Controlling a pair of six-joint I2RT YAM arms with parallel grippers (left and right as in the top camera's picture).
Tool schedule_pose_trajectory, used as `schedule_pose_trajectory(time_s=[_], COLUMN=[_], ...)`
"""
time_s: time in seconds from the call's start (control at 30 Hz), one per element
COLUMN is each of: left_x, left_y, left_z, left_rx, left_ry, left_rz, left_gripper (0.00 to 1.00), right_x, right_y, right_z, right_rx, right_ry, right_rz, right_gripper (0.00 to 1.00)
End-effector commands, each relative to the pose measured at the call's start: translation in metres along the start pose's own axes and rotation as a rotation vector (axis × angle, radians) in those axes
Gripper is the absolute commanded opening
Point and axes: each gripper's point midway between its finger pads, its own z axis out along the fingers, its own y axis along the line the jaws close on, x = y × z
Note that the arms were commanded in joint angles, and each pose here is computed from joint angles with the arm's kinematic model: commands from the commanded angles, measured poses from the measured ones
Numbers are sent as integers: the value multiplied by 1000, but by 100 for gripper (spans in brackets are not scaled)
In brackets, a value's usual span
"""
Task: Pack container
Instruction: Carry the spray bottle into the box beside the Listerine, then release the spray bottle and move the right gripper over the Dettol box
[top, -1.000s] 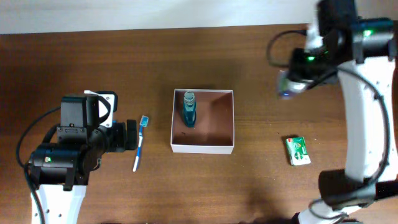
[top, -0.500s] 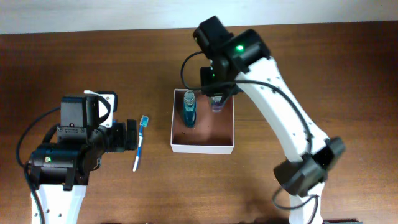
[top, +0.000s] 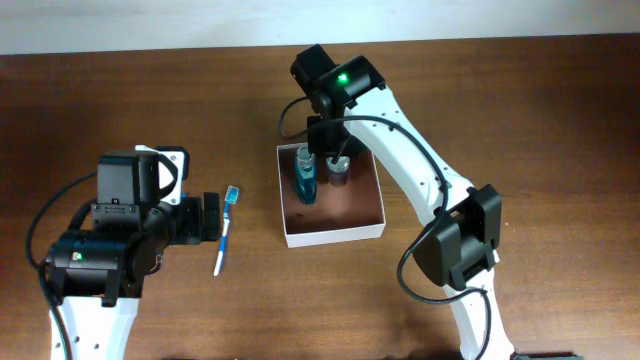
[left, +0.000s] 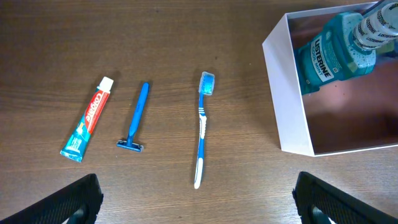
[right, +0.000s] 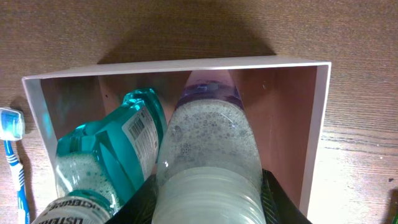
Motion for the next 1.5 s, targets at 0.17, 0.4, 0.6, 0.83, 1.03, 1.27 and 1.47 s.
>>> schedule_pose_trajectory(time_s=[0.17,0.4,0.6,0.83,1.03,1.27,1.47], left_x=[-4,-4,-4,-4,-4,-4,-4], left_y=[-1,-1,-1,-1,-1,-1,-1], left_z=[-4,-4,-4,-4,-4,-4,-4], left_rx=[8,8,8,8,8,8,8], left_ry=[-14,-14,-14,-13,-13,-14,-14], left_rz=[-9,-9,-9,-9,-9,-9,-9], left_gripper=[99,100,99,99,99,100,99], right_x=[0,5,-1,1,26,49,101], right_y=[1,-2,-13,-72,-188,-262,-285], right_z=[3,1,-62,-207,-236,-176,-87], right_rx=[-2,8,-4,-66,35,28,147], right_ry=[8,25,-103,-427,-407,-162,161], right_rz=[9,-13,-48,-1,258,432,366], right_gripper=[48,50,52,80,99,99,99])
